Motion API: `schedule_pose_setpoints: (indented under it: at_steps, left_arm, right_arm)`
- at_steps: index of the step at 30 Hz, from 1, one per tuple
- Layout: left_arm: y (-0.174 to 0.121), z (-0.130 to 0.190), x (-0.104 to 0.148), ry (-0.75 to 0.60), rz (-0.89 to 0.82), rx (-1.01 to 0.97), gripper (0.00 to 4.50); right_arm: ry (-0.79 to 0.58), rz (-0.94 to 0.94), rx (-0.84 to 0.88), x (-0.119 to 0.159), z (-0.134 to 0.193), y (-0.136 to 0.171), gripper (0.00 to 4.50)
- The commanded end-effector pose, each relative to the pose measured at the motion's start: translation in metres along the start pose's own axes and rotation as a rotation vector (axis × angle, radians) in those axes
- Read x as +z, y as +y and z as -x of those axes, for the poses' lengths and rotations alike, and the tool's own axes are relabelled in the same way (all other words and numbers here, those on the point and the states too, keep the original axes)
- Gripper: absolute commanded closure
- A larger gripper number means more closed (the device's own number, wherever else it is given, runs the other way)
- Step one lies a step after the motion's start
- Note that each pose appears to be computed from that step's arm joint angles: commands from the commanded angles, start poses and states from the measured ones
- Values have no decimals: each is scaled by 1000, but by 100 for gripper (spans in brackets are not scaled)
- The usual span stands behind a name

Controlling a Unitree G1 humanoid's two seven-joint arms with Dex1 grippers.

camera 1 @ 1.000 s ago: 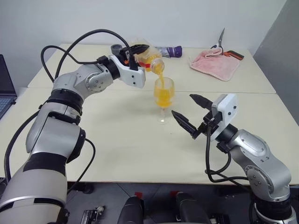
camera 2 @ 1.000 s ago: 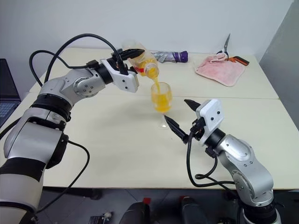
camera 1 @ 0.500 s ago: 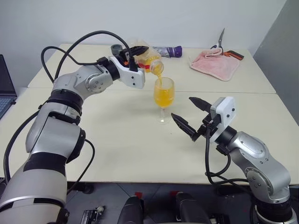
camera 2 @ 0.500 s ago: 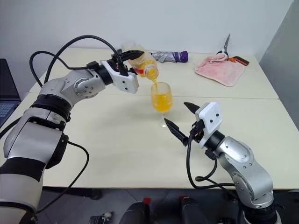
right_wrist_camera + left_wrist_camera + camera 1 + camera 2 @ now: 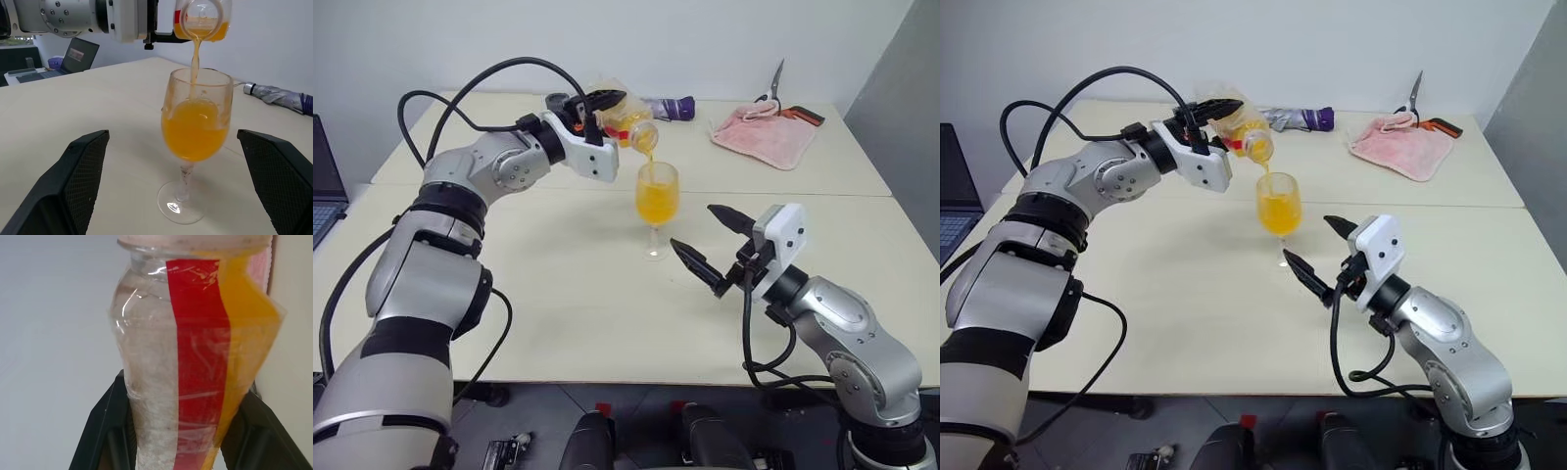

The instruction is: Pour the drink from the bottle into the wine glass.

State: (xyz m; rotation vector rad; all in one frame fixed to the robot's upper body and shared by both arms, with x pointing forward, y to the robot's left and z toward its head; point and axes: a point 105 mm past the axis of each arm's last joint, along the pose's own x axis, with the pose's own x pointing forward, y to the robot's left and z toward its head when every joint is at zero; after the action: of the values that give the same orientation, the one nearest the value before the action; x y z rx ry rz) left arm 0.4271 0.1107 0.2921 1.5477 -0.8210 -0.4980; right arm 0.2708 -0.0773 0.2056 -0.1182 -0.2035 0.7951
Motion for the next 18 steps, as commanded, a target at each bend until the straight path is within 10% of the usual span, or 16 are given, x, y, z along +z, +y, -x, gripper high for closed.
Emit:
schedule_pose_setpoints:
  at_steps: [1, 18]
  left_arm:
    - [21, -4, 1, -9, -28, 58, 279]
    - [17, -8, 2, 2, 8, 57, 279]
  right_arm:
    - [-56, 28, 26, 15, 1, 7, 0]
    - [-56, 28, 24, 15, 1, 7, 0]
